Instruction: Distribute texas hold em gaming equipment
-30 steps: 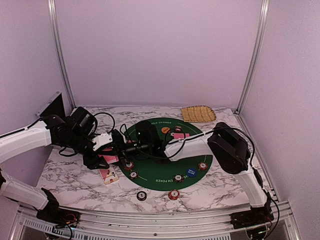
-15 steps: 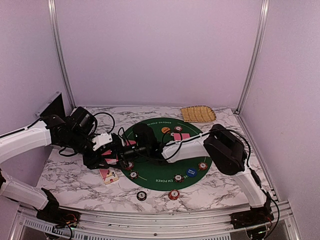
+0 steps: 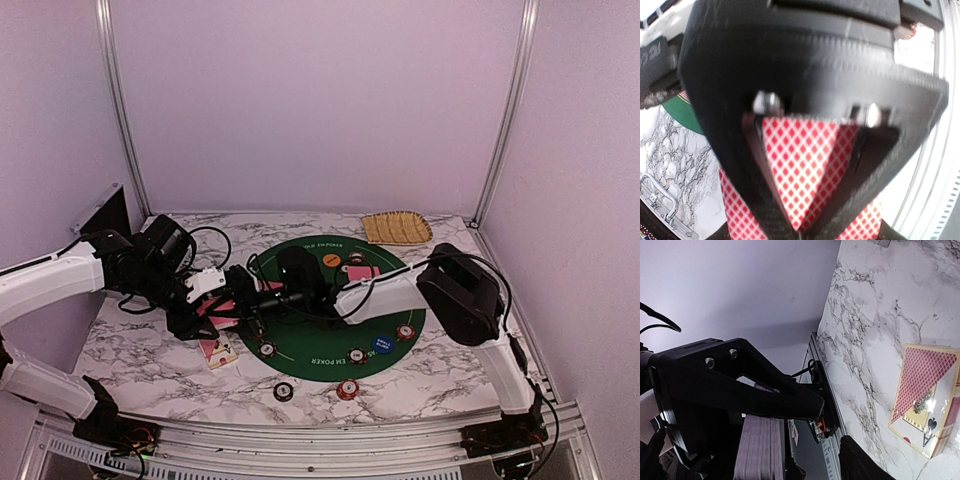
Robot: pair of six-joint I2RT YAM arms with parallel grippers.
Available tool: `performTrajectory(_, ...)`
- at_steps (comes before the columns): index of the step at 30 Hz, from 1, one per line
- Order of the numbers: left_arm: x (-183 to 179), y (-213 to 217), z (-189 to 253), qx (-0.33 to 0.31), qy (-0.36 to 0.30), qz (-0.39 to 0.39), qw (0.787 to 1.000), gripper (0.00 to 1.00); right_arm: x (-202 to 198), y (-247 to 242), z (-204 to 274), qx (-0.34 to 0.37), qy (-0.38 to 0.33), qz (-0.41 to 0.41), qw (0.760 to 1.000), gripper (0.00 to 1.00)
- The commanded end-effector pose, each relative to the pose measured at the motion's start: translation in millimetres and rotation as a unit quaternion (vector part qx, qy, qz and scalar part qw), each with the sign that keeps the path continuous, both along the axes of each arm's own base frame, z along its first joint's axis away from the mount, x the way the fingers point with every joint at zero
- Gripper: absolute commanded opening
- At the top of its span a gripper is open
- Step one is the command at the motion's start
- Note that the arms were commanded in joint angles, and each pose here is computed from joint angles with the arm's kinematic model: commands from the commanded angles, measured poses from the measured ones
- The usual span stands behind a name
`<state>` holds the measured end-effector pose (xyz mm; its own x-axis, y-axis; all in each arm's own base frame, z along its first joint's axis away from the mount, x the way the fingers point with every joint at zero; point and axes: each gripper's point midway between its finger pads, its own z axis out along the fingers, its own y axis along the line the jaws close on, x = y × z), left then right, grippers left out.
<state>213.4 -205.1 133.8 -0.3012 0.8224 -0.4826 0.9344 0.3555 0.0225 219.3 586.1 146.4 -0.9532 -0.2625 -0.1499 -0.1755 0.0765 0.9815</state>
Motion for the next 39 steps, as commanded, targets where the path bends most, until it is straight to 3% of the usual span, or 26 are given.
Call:
performTrajectory(1,5.1,-4.1,13.3,-0.017,-0.013,0.001,1.000,0.02,5.8,-13.1,-9.3,-0.024,-0.003,-0.008,1.000,0.56)
performTrajectory(12,4.4,-2.7,12.6,-0.016,-0.014,0.001,1.000,0.02,10.8,-27.0,3.5,-0.025,-0.017,-0.018,0.999,0.46)
performTrajectory(39,3.8,-0.9,10.1,-0.011,-0.014,0.002,1.000,0.02,23.5,-63.9,31.3,-0.026,-0.040,-0.041,0.998,0.10)
